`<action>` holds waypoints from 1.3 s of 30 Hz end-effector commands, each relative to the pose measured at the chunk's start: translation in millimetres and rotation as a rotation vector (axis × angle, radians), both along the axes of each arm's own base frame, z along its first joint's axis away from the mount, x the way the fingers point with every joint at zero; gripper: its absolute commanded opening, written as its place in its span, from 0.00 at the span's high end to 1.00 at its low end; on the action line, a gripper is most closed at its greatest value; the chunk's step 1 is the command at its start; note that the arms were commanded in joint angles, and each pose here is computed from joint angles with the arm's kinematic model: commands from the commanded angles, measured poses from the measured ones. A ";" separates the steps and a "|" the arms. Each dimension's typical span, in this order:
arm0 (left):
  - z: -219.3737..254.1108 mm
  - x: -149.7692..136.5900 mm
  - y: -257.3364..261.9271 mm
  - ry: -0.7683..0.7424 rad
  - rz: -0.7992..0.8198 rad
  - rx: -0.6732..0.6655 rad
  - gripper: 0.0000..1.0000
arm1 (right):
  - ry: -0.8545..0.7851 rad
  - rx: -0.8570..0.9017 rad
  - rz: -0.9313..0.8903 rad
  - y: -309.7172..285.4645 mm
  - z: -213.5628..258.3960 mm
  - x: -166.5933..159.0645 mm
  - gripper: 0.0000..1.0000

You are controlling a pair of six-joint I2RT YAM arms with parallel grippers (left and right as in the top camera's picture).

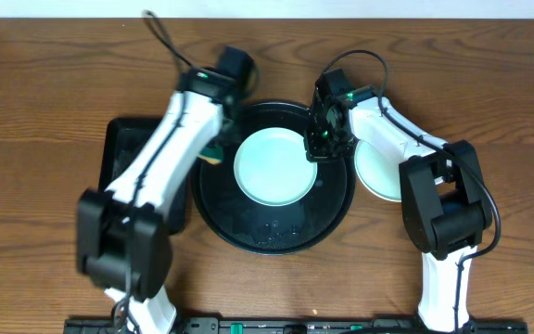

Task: Clean dirty plates on tray and stack at the side
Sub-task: 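Lift the mint-green plate with the right gripper and stack it on the pile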

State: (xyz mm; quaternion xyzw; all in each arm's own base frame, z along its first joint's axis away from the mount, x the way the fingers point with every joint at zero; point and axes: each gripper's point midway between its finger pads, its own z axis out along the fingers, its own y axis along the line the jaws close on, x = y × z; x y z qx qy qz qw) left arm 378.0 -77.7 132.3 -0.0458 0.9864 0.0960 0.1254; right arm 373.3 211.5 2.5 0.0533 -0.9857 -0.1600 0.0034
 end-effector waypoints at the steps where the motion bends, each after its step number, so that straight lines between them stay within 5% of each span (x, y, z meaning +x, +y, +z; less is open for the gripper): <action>1: 30.0 -3.1 24.0 -0.043 0.083 -0.048 0.92 | 0.055 -0.050 0.015 -7.7 -17.6 -14.6 0.99; 8: 25.7 -13.3 76.8 0.022 0.243 -0.137 0.92 | -0.074 -0.061 0.044 -7.9 25.4 -2.8 0.99; 17: 26.1 -11.9 114.9 0.002 0.347 -0.141 0.93 | -0.475 -0.363 0.060 -21.8 119.7 14.1 0.99; 39: 26.2 -11.3 114.9 0.000 0.347 -0.142 0.93 | -1.234 -1.027 0.057 8.7 293.6 -42.5 0.99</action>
